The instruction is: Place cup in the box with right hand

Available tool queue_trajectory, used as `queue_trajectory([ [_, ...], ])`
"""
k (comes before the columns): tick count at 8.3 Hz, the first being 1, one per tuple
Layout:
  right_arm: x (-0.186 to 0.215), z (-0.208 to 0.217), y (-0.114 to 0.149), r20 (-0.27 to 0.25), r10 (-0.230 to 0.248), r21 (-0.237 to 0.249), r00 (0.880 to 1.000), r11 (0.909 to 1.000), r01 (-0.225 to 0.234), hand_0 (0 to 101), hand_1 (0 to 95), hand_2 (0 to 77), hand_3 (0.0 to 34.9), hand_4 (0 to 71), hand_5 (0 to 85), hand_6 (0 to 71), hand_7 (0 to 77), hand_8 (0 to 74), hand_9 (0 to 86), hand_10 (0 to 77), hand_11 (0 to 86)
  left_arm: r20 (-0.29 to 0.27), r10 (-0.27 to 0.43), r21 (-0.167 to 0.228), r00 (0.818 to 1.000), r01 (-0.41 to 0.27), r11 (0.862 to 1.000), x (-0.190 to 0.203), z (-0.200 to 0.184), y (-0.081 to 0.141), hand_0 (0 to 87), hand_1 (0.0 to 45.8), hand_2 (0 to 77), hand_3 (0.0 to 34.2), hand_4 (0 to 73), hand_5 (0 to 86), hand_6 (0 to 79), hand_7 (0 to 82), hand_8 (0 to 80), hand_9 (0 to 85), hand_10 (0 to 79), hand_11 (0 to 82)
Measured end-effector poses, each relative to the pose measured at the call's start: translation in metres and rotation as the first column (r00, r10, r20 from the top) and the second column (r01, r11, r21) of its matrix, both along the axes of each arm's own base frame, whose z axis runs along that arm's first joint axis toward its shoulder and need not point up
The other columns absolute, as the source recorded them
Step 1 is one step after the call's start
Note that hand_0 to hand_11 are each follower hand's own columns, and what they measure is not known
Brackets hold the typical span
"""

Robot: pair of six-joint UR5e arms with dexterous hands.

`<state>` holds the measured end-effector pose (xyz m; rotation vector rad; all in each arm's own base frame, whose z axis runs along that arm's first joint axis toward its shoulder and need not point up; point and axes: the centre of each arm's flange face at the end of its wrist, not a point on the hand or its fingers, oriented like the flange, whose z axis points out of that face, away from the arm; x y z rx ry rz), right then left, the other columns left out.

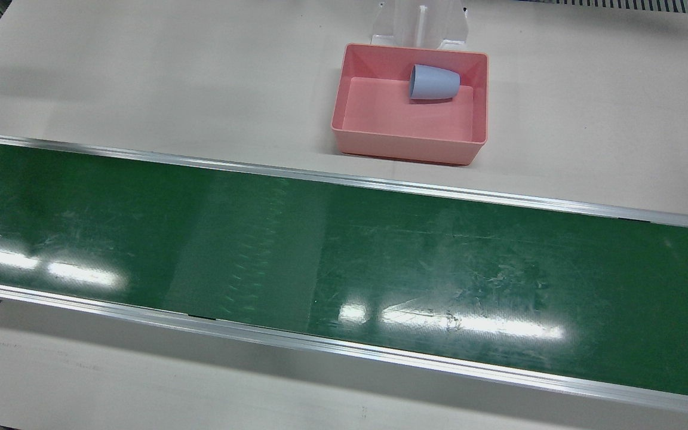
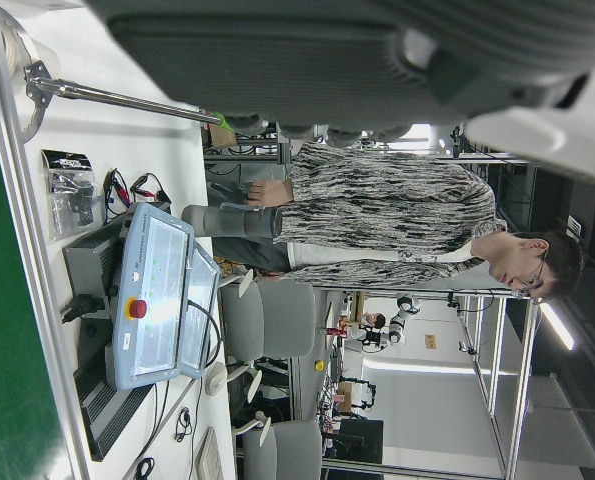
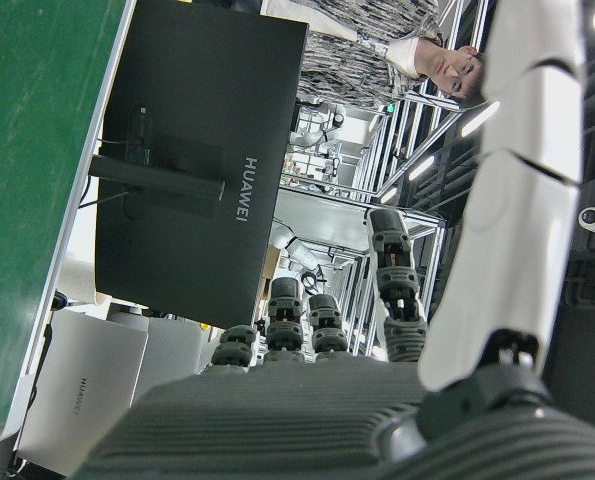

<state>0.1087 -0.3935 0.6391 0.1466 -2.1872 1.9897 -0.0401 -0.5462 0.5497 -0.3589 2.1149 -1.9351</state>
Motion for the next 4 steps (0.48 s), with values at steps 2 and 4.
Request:
queue_trajectory([
  [2, 0.010, 0.005, 0.017, 0.003, 0.019, 0.005, 1.000, 0.9998, -0.019, 56, 15.8, 1.6, 0.6, 17.5, 6.5, 4.9, 16.9, 10.4, 18.0, 3.8, 7.6, 0.000, 0.000, 0.002, 1.000, 0.000, 1.000, 0.000, -0.001, 0.000, 0.0, 0.5, 1.1, 0.0, 1.1, 0.5, 0.0, 0.5, 0.0, 0.0, 0.0, 0.0],
  [4, 0.012, 0.007, 0.021, 0.003, 0.022, 0.003, 1.000, 0.9997, -0.023, 57, 11.5, 2.2, 0.7, 20.7, 6.5, 6.5, 18.5, 10.4, 18.5, 3.8, 7.6, -0.001, 0.000, 0.002, 1.000, 0.000, 1.000, 0.000, -0.002, 0.000, 0.0, 0.5, 1.1, 0.0, 1.1, 0.5, 0.5, 0.5, 0.0, 0.0, 0.0, 0.0],
])
